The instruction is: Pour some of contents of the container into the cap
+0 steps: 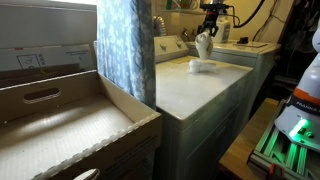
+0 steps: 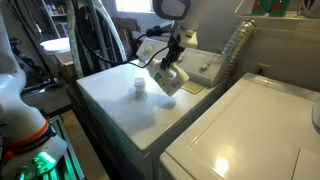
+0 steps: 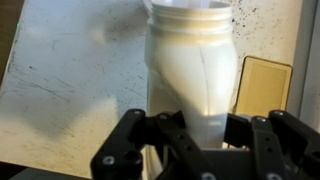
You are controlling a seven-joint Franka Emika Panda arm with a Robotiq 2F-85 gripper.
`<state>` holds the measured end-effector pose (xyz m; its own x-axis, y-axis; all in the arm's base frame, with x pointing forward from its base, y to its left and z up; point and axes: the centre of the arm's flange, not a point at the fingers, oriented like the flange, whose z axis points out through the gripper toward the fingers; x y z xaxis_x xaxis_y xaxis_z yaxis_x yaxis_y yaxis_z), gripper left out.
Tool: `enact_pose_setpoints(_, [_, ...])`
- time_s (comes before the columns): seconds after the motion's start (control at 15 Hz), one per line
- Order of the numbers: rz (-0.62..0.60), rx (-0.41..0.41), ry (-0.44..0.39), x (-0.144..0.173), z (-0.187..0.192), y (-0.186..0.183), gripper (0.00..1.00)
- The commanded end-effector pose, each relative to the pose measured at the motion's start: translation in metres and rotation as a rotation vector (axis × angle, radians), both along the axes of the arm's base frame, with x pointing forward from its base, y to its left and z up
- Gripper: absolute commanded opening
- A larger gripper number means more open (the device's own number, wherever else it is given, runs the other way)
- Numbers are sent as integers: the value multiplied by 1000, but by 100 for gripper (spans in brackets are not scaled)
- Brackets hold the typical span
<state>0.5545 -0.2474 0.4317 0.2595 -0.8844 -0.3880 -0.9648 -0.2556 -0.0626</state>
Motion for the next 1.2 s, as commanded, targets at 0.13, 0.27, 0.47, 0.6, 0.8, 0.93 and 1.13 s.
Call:
enact_pose_setpoints(0.13, [43,-106,40,0,25,27,0])
enact_pose_setpoints(0.27, [63,-141,55,1,26,36,0])
enact_pose_setpoints(0.47, [76,-102,70,11,-5,32,0])
enact_pose_setpoints(0.6, [76,-100,83,13,-15,32,0])
enact_pose_setpoints(0.8, [83,-119,94,13,-19,33,0])
enact_pose_setpoints(0.93, [102,-157,107,14,-17,40,0])
enact_pose_setpoints(1.13, [141,-218,131,15,-15,50,0])
